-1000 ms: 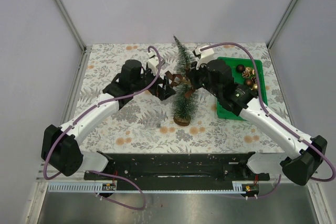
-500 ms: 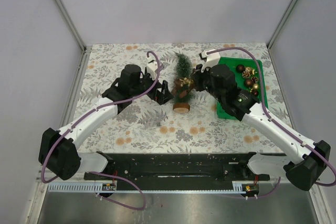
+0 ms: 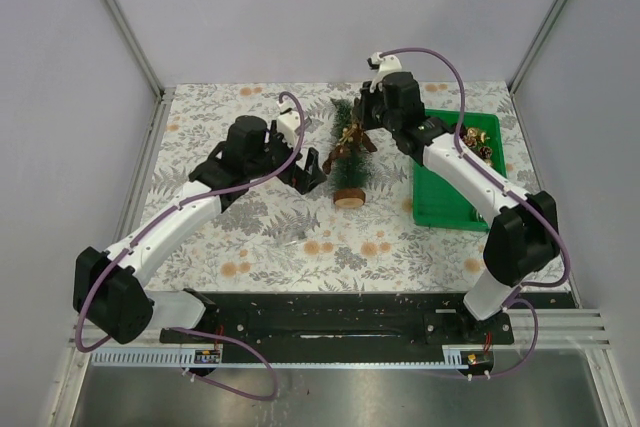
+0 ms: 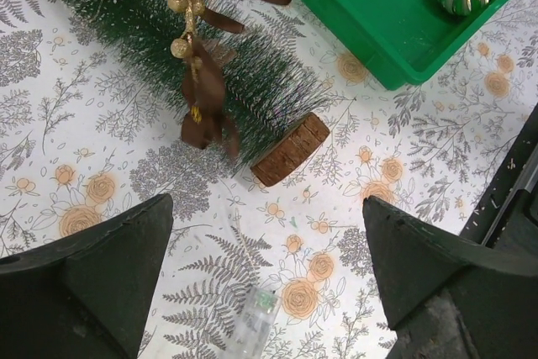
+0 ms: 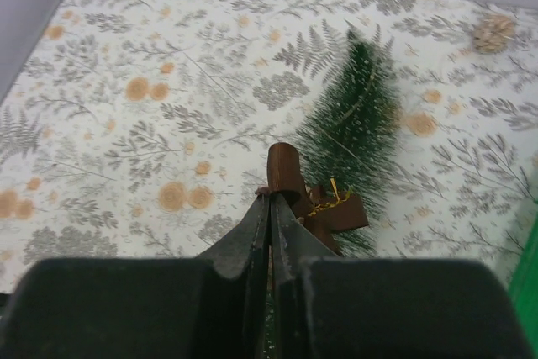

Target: Decorate the small christmas tree

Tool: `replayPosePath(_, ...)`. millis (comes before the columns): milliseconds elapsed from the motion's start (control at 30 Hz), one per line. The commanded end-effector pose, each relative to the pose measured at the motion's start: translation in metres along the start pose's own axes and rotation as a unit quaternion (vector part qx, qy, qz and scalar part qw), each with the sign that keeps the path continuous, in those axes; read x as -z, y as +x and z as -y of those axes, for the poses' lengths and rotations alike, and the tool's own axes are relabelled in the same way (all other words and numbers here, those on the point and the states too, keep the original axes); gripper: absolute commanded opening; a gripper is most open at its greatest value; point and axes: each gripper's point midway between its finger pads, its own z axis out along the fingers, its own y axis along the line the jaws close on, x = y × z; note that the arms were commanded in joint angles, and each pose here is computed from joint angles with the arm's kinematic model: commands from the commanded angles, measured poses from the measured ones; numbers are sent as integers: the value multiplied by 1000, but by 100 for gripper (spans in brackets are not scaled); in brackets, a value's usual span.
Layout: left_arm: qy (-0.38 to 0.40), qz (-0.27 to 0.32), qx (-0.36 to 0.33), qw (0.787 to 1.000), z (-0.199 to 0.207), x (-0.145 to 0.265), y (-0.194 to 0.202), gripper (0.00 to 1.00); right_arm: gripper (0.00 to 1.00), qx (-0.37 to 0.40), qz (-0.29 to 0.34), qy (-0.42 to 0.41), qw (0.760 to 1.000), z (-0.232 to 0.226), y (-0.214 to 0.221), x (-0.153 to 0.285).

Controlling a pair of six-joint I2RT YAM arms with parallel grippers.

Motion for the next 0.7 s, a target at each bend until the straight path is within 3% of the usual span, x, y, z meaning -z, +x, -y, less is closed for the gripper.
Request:
replayPosePath(0, -9, 36, -36, 999, -4, 9, -29, 97, 0, 4, 91, -85, 992, -44, -78, 22)
replayPosePath(200, -5, 64, -38, 997, -4, 9, -52, 92, 0, 9, 141, -108, 984, -58, -122, 44)
replayPosePath(367, -5, 81, -43, 996, -3, 9, -70, 93, 0, 18, 150, -91, 984, -56, -140, 30)
replayPosePath(533, -5, 83, -44, 996, -3, 9, -70, 94, 0, 11, 126, -76, 989, -44, -129, -8)
replayPosePath(667, -10, 84, -49, 995, -5, 10, -69, 95, 0, -10, 76, -42, 996, -16, -95, -46)
